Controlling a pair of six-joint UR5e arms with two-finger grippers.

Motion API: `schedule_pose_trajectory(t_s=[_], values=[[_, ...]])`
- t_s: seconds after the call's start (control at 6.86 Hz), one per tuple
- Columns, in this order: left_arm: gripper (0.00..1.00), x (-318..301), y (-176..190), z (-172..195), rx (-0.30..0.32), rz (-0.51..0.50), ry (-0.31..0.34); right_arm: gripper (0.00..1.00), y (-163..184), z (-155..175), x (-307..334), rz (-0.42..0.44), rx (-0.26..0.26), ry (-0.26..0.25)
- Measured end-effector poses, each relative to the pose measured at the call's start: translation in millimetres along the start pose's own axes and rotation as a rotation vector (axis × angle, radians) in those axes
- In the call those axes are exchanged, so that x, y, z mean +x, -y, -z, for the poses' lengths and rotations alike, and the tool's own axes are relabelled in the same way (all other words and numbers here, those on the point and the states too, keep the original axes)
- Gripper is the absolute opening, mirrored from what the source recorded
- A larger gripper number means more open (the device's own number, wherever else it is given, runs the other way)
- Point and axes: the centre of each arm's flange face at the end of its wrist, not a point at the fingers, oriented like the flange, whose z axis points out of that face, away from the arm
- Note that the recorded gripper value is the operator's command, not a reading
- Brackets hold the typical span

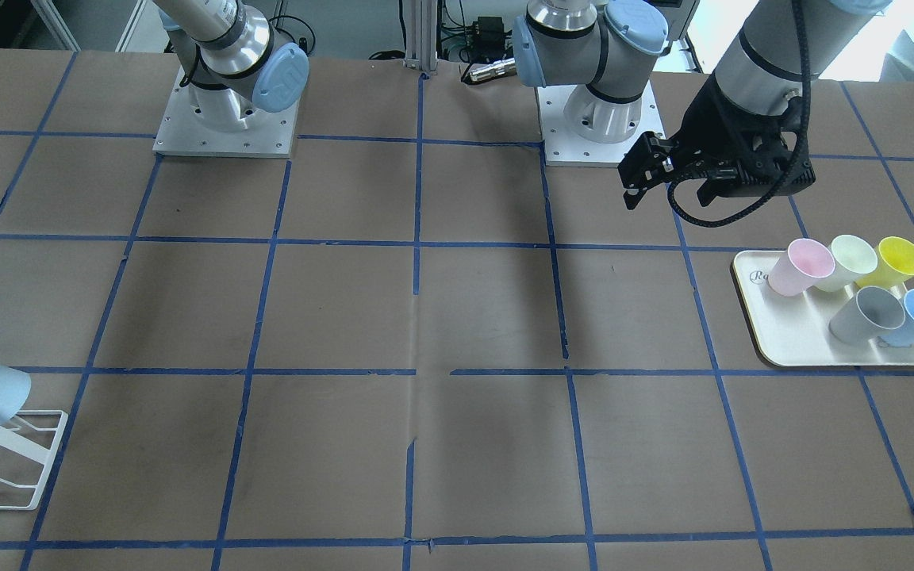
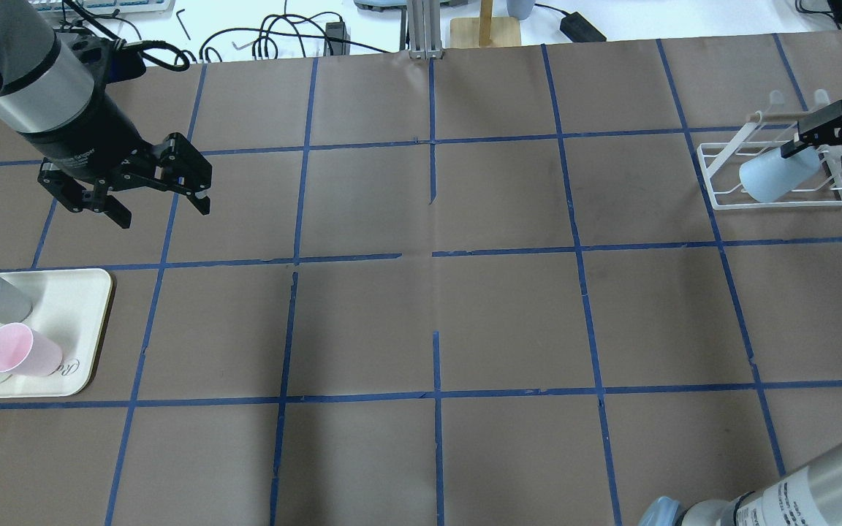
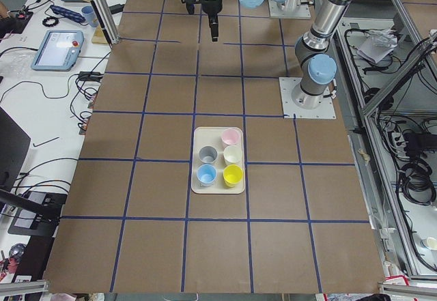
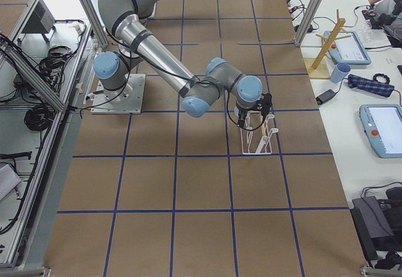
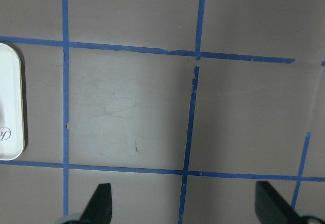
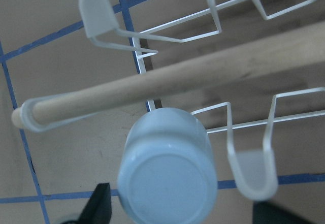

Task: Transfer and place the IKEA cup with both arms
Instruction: 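Grasp the light blue cup with the right gripper while the left arm rises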

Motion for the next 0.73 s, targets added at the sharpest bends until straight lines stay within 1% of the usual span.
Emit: schedule_pose_trajectory(t_s=[0.15, 0.29, 0.73], values=[[1.00, 7.0, 1.1, 0.7, 0.003, 0.025, -0.068, 1.00, -3.3, 6.0, -5.1, -0.006, -0.001, -0.003], [1.00, 12.0, 1.0, 1.5, 0.004, 0.036, -0.110, 1.00, -5.1, 9.9, -8.2, -0.008, -0.001, -0.005], [1.00, 16.9, 2.3, -1.0, -0.005, 0.052, -0.148, 1.00, -1.4, -1.7, -4.7, -0.012, -0.007, 0.011]])
